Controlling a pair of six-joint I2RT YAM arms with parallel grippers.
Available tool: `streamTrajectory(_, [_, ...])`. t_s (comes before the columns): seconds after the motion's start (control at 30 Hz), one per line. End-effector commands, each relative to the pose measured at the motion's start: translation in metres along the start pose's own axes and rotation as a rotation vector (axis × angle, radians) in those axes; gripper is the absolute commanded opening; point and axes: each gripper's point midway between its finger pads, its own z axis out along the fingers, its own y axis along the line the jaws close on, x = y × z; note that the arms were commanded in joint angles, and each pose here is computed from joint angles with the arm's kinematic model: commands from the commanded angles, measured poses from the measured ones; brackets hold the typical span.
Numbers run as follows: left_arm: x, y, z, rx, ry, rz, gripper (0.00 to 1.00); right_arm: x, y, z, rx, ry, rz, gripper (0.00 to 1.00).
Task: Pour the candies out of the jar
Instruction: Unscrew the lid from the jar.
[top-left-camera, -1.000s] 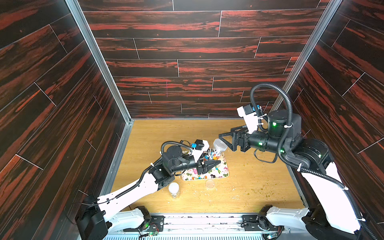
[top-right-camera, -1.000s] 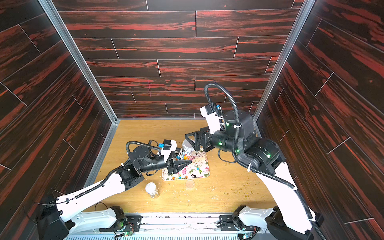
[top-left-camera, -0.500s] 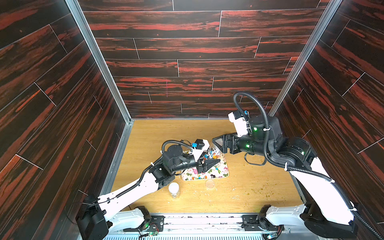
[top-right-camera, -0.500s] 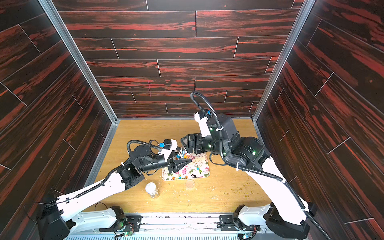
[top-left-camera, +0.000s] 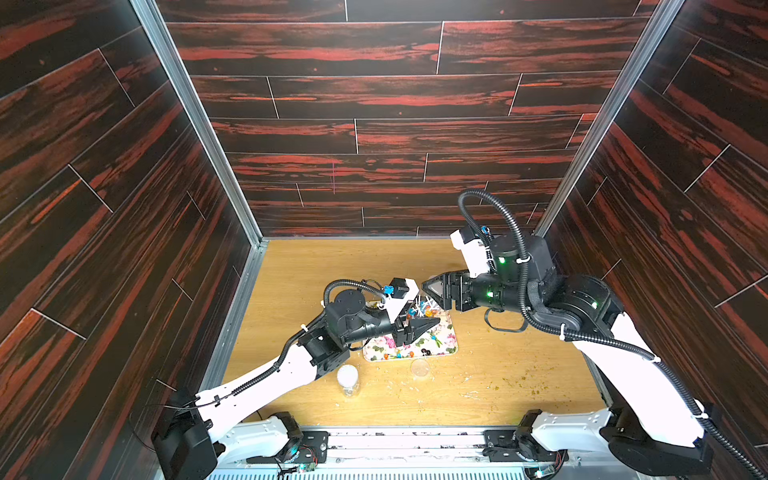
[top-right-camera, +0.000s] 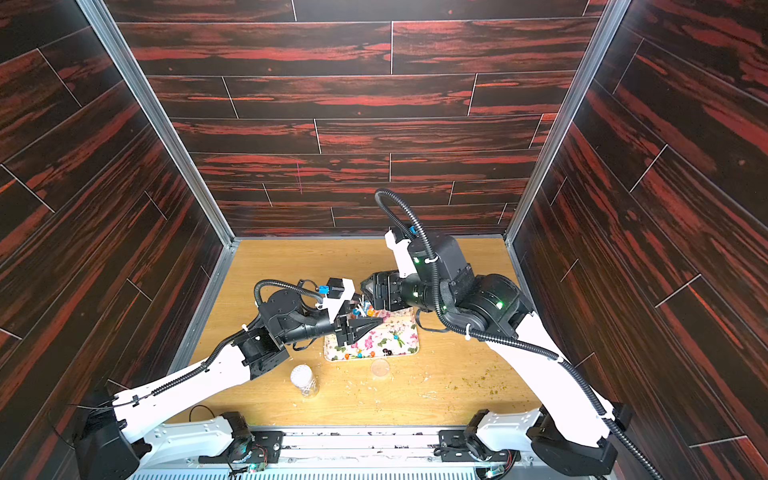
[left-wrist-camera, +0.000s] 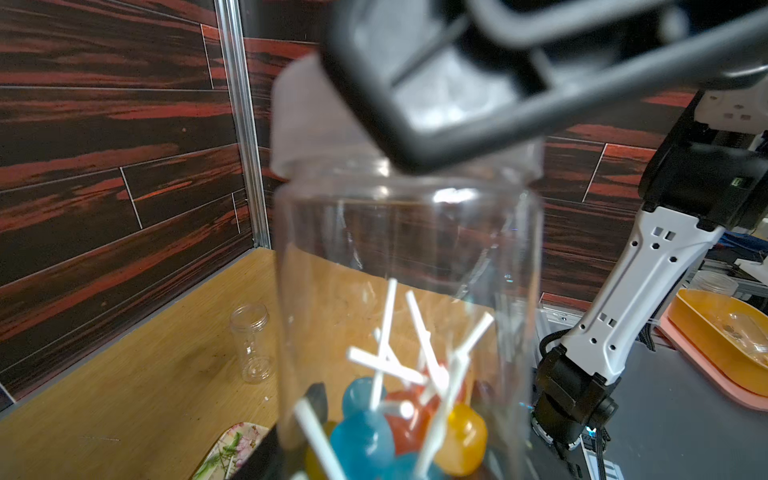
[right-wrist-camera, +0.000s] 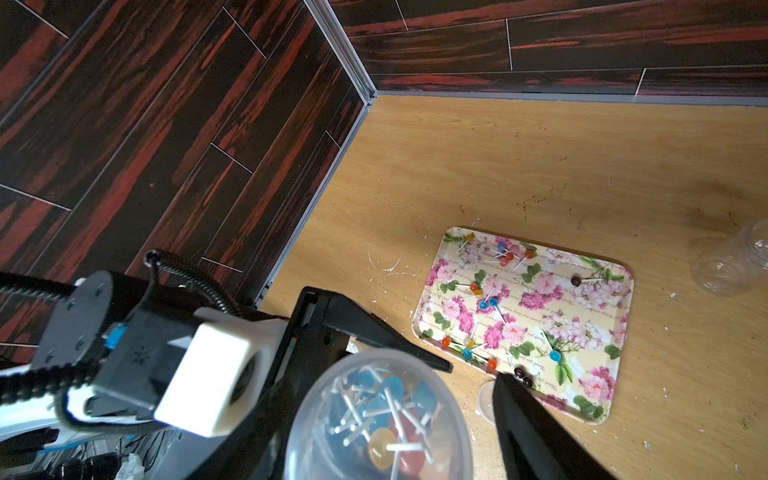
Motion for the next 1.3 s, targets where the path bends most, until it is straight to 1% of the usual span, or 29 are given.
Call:
streamTrajectory(0.0, [-0.025,0.0,-0.003,-0.006,-0.065,0.037,0.56,0.0,0.006,-0.001,-0.027,0.0,0.003,0.73])
streamTrajectory(0.2, [-0.026,0.0,-0.004,-0.004,-0.073,0.028,0.56,0.0,0.009,-0.002,-0.047,-0.009,-0.029,0.57])
streamTrajectory(0.3, [-0.027,-0.001,-0.005,0.004,-0.076,0.024,0.56,-0.001,0.012,-0.004,-0.065,-0.018,-0.073,0.54])
streamTrajectory(0.53, [-0.032,-0.004,-0.01,0.015,-0.092,0.018,0.56,-0.009,0.021,-0.009,-0.106,-0.061,-0.281,0.52])
streamTrajectory(0.67, [-0.036,-0.007,-0.013,0.03,-0.101,0.011,0.56,-0.013,0.035,-0.017,-0.179,-0.082,-0.425,0.52])
streamTrajectory(0.8, [-0.038,-0.011,-0.014,0.055,-0.109,-0.001,0.56,-0.012,0.048,-0.027,-0.308,-0.089,-0.55,0.53])
streamTrajectory(0.87, [-0.038,-0.013,-0.014,0.069,-0.115,-0.01,0.56,-0.009,0.051,-0.028,-0.344,-0.095,-0.623,0.53])
streamTrajectory(0.93, [-0.041,-0.015,-0.014,0.079,-0.125,-0.016,0.56,-0.006,0.054,-0.032,-0.393,-0.095,-0.673,0.53])
streamTrajectory(1.03, [-0.044,-0.017,-0.015,0.088,-0.133,-0.02,0.56,-0.008,0.054,-0.039,-0.45,-0.113,-0.704,0.52])
streamTrajectory(1.27, [-0.047,-0.019,-0.016,0.102,-0.143,-0.032,0.56,-0.011,0.058,-0.053,-0.522,-0.178,-0.813,0.52])
